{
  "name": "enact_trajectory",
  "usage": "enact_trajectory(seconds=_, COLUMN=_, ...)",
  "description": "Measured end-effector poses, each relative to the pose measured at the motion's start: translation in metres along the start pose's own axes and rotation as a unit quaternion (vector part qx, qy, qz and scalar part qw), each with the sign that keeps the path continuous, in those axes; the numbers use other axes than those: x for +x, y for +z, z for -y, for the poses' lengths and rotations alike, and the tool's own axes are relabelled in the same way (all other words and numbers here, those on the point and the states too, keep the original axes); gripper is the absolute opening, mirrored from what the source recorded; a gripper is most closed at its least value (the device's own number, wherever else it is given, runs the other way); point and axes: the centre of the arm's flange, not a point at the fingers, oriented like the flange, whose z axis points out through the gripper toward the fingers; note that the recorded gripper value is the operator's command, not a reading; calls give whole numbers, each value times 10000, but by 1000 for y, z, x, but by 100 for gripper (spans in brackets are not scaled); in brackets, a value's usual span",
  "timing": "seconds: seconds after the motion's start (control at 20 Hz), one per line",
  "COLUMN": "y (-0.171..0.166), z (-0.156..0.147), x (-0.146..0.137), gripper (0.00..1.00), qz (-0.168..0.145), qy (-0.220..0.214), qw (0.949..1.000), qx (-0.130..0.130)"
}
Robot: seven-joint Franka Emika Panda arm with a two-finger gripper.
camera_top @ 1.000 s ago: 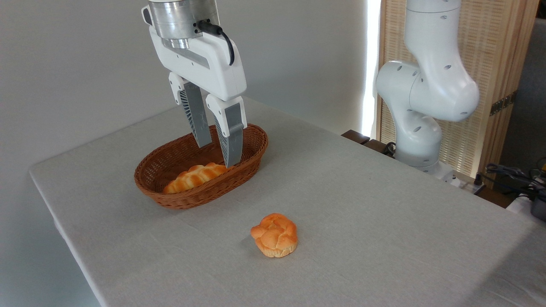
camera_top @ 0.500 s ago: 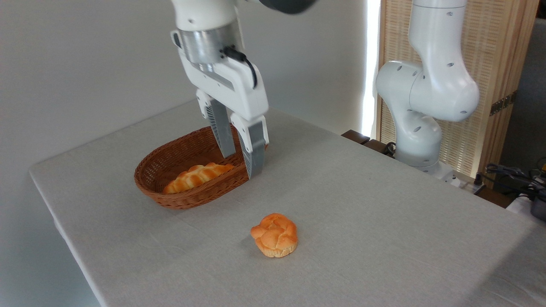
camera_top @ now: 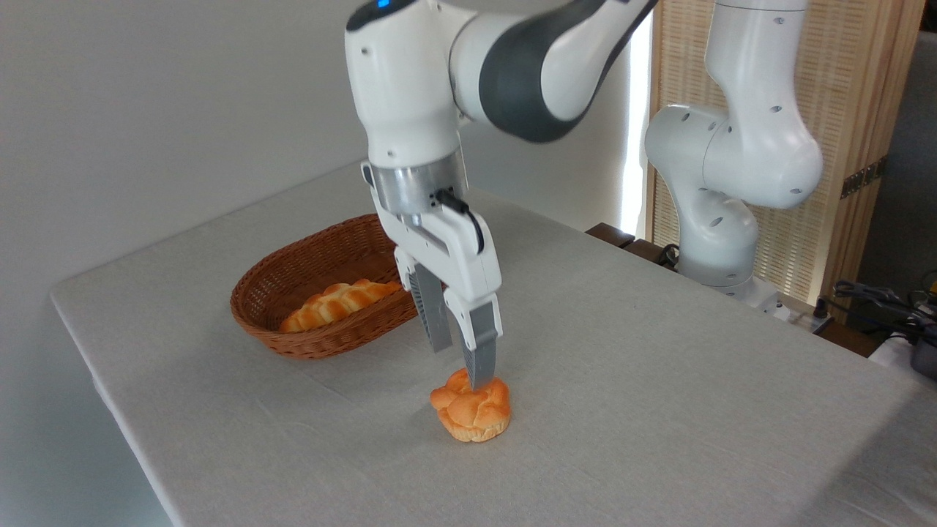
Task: Put bread into the basket
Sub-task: 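Close the gripper on the round golden bun and lift it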
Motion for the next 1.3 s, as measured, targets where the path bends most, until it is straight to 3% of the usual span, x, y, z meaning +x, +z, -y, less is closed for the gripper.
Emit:
enact_trajectory(seconds=0.3, y=23, z=4, x=5, gripper=100, qz=87, qy=114, qw=9998, qx=108)
enact_trajectory(seconds=0.35, y=26, z=4, x=5, gripper=93, qz=83, qy=120, qw=9998, qx=109)
enact_trajectory(seconds=0.45, y=36, z=3, x=6, gripper=56, qz=69, qy=134, qw=9998, qx=116)
enact_trajectory(seconds=0.5, y=39, z=3, x=6, gripper=46, qz=63, qy=142, qw=9998, qx=125)
enact_trajectory(seconds=0.75, y=43, z=2, x=5, gripper=17, qz=72, qy=157, qw=9998, qx=136)
enact_trajectory(seconds=1.3, y=41, z=-2, x=11, gripper=13, qz=238, qy=294, qw=9992, qx=119)
